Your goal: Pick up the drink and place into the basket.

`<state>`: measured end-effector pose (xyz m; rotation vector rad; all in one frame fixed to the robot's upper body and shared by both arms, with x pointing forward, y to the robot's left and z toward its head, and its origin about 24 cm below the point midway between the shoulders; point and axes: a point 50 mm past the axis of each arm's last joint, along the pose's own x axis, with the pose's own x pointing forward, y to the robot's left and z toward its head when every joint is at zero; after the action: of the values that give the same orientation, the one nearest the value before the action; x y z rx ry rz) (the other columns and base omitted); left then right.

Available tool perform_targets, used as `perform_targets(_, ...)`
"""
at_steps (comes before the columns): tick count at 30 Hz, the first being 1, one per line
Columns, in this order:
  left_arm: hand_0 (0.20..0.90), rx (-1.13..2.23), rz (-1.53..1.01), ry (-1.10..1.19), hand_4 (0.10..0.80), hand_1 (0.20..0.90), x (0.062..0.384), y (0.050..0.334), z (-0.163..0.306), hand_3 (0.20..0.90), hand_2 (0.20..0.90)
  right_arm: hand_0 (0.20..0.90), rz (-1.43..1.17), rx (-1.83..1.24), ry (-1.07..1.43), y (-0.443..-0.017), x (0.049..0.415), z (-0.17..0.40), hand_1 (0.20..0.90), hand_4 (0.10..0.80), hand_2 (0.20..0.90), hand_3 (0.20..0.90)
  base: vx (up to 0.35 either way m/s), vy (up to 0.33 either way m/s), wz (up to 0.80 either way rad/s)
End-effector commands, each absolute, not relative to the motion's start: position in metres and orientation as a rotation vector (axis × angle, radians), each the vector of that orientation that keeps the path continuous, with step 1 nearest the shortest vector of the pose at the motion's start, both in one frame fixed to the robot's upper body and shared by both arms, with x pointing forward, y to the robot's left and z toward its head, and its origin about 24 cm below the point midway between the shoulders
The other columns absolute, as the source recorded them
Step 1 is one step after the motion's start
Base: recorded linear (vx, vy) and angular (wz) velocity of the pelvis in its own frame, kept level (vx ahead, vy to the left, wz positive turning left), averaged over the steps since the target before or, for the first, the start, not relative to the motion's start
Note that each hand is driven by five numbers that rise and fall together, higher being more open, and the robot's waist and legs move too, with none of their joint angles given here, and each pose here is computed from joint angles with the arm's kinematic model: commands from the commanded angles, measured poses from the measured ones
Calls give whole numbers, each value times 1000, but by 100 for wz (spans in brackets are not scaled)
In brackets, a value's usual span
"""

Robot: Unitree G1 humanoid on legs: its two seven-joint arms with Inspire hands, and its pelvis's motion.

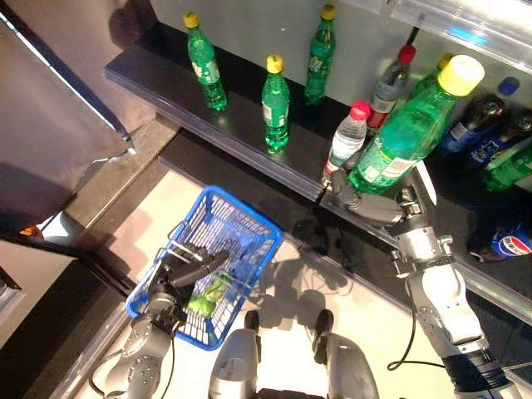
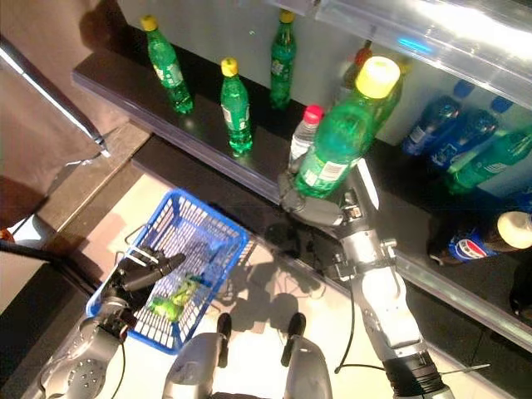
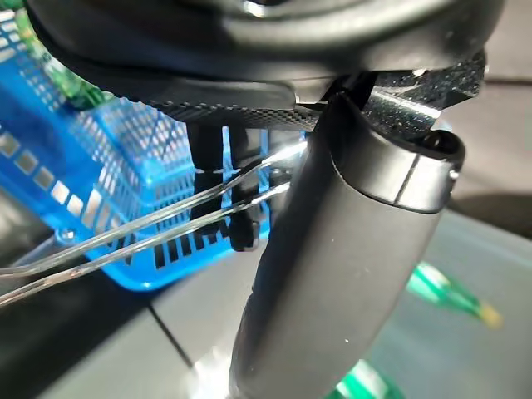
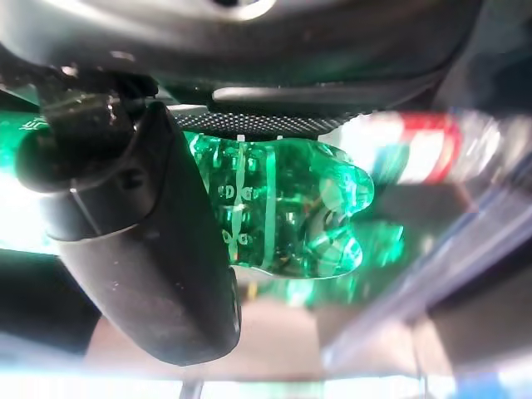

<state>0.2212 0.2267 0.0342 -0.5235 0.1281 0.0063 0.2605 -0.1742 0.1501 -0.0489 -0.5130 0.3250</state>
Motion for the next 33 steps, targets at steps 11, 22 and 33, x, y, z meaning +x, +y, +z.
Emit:
perform_targets(11, 300, -503, -564, -392, 100, 300, 221, 195, 162, 200, 300, 300, 678, 124, -660, -116, 230, 173, 300, 100, 300, 200, 33, 31, 4)
perform_targets(22, 300, -531, -807, -221, 100, 300, 221, 156, 152, 200, 300, 300, 694, 149, -670, -101, 231, 174, 300, 100, 300, 200, 31, 14, 6)
perform_targets(33, 300, -623, -1023, -227, 100, 300, 215, 122, 155, 200, 300, 300, 677, 101, -675, -80, 238, 171, 300, 100, 300, 200, 13, 43, 3)
